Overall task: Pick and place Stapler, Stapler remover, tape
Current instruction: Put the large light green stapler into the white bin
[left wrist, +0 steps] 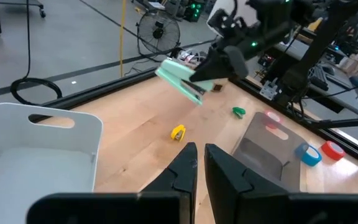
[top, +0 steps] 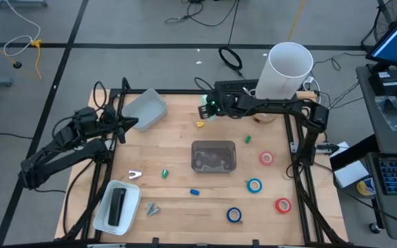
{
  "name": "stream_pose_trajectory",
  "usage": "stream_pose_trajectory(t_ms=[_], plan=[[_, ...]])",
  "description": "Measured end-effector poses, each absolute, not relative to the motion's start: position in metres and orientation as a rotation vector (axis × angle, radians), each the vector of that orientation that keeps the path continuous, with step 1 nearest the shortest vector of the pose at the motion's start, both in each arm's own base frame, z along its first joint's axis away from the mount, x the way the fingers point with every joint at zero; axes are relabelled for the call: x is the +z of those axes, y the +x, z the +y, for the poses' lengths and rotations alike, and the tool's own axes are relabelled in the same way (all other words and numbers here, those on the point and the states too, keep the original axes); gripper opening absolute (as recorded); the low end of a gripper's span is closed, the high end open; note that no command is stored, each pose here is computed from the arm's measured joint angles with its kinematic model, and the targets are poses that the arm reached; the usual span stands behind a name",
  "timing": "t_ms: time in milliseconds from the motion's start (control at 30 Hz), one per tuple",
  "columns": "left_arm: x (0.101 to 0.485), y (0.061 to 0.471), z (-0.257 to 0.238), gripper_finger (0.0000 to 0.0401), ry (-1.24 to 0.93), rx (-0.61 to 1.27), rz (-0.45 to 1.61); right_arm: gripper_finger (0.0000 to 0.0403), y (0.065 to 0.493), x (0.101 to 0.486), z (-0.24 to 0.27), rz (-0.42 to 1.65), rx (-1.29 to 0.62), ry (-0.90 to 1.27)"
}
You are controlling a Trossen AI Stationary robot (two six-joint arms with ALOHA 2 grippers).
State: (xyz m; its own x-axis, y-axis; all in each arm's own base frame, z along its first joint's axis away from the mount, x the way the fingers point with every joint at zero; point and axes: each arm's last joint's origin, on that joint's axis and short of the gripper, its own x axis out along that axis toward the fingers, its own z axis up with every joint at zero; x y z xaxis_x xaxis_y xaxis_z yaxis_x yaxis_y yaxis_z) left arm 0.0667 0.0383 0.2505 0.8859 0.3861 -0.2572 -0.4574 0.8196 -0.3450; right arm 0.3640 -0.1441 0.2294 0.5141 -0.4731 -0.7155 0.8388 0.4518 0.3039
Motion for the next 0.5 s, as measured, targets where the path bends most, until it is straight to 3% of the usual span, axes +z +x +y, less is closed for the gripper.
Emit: stream_pose_trajectory(t_ms=[267,500], plan=[[0.261,0.071,0.04,0.0038,-0.33,0.406,0.096,0.0117,0.367,0.258,-0.123,0.55,-0.719,0.508],[0.269,0.085,0.045,0.011,-0.336,0.349,0.037,0.0117,0.376,0.264,-0.099,0.559,-0.599,0.357]])
